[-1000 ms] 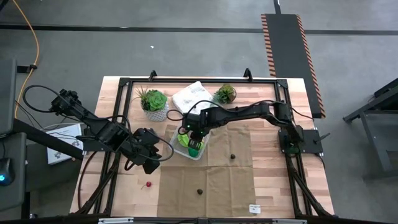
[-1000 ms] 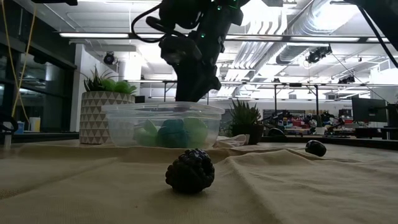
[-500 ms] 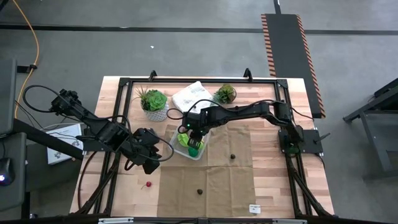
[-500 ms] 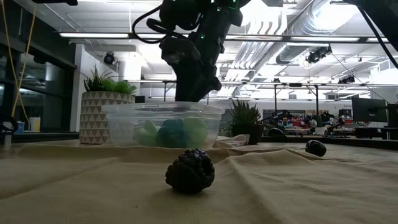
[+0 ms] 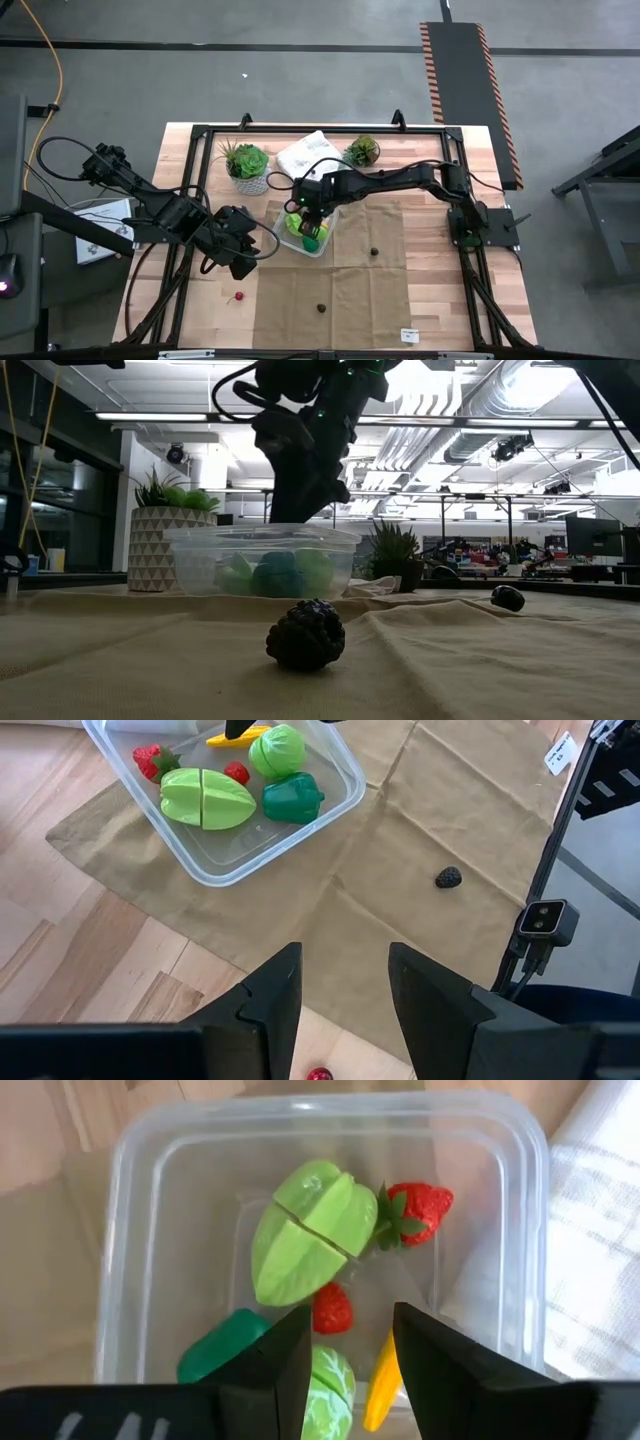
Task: Pick and placing Produce into tupperware
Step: Put the black cherry into transparent bin
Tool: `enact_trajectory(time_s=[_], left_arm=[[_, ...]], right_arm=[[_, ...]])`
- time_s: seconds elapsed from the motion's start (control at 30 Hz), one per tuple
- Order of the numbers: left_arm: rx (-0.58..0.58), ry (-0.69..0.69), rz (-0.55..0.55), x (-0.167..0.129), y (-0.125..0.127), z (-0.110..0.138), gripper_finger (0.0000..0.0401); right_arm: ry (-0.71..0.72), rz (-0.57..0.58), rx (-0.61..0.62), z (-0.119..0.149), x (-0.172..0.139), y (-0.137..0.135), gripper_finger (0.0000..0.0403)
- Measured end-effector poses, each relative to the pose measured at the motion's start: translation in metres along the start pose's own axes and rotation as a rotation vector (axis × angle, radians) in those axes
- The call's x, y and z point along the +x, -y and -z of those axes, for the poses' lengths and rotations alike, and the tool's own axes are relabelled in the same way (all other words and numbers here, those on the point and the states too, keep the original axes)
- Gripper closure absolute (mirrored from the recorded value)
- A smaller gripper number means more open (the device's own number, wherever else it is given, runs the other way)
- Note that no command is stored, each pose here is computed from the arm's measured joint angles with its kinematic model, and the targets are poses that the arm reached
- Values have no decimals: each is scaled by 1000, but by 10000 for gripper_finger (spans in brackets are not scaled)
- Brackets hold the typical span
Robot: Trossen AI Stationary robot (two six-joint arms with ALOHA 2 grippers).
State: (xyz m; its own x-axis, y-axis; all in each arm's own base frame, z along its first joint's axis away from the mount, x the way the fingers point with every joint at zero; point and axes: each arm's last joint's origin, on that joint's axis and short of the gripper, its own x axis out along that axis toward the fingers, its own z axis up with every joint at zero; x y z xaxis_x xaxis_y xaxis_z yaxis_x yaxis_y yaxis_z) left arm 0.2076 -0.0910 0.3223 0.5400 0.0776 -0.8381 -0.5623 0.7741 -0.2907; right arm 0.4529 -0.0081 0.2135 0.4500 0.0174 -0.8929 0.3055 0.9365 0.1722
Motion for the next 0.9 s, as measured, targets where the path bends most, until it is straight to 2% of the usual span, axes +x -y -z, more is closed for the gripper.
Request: enact_trajectory(time_s=[0.23,0.37,0.73,0.9], left_arm=[[0,0,-1,0,0,0,261],[0,0,-1,0,0,0,261],[31,-5,1,0,0,0,261],[60,-5,2,0,0,0,261]], right_arm=[[6,-11,17,-1,-8,-1,270],[30,-19,11,-2,-24,-2,270],[169,28,13,-1,-103,-3,270],[232,55,20,8,-141,-9,270]])
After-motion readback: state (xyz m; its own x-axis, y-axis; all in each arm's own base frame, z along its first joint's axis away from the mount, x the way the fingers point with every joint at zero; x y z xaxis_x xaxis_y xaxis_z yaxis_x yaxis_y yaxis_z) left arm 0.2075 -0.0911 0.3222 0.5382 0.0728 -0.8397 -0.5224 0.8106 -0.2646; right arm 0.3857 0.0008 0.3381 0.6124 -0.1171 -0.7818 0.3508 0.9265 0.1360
